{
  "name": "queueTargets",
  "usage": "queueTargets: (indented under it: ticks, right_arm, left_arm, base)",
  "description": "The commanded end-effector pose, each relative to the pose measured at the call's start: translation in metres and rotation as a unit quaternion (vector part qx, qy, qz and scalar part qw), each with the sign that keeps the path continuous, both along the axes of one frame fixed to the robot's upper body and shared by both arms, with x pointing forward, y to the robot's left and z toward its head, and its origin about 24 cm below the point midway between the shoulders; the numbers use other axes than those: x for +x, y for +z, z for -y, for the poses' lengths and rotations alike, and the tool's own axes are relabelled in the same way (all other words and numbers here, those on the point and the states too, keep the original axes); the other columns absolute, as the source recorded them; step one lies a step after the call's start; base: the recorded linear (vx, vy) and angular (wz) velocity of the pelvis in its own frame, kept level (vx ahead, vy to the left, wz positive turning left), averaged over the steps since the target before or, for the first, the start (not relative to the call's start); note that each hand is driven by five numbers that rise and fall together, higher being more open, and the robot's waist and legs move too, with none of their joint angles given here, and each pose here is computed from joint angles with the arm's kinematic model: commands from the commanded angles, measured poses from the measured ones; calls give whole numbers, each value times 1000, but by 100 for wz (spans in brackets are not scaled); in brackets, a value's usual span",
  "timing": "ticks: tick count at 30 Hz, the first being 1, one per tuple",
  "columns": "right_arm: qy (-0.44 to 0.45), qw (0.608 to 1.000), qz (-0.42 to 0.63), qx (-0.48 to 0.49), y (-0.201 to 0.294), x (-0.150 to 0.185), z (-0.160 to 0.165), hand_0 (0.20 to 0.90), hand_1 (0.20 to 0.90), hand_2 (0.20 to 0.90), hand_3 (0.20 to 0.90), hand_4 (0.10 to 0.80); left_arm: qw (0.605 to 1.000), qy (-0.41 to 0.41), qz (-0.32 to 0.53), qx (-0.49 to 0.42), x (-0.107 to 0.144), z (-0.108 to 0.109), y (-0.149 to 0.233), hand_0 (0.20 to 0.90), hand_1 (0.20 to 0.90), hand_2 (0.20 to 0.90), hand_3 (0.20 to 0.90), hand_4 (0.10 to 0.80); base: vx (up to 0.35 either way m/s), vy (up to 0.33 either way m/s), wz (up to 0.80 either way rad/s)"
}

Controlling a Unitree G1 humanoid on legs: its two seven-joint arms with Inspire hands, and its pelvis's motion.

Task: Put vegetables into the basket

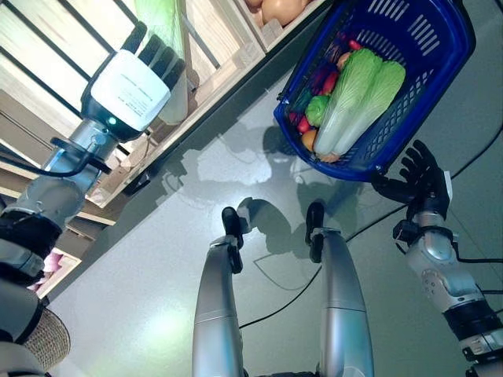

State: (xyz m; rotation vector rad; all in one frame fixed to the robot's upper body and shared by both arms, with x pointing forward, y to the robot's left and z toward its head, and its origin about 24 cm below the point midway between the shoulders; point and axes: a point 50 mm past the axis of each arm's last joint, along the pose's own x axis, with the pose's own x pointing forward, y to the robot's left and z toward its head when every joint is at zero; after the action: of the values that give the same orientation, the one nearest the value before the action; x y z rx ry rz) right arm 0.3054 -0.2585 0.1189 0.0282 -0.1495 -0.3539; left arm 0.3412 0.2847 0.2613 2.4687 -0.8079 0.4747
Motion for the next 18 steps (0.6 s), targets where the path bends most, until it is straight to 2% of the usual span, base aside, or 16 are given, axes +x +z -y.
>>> queueTargets:
  ticks: [1,8,12,16,18]
  right_arm:
    - [-11,996,83,-20,42,-2,12,900,900,900,900,800]
    - [-7,996,82,-20,44,1,8,900,900,900,900,800]
    - [-6,996,81,-20,43,1,8,900,900,900,900,800]
    - [0,996,83,-14,40,1,5,900,900,900,900,800]
    - [2,996,87,-3,38,2,0,900,900,900,900,800]
  left_arm:
    - [993,-14,117,19,-10,0,54,900,900,900,900,800]
    - [993,-28,117,20,-7,10,59,900,900,900,900,800]
    - [991,-34,130,-13,-7,9,63,900,900,900,900,800]
    - [977,-100,173,-73,-11,10,65,900,900,900,900,800]
    - [948,-171,226,-144,-17,16,72,900,900,900,900,800]
  base:
    - [0,0,0]
    - [0,23,-6]
    - [5,11,-3]
    - [-34,-14,-1]
    - [-22,-84,-2]
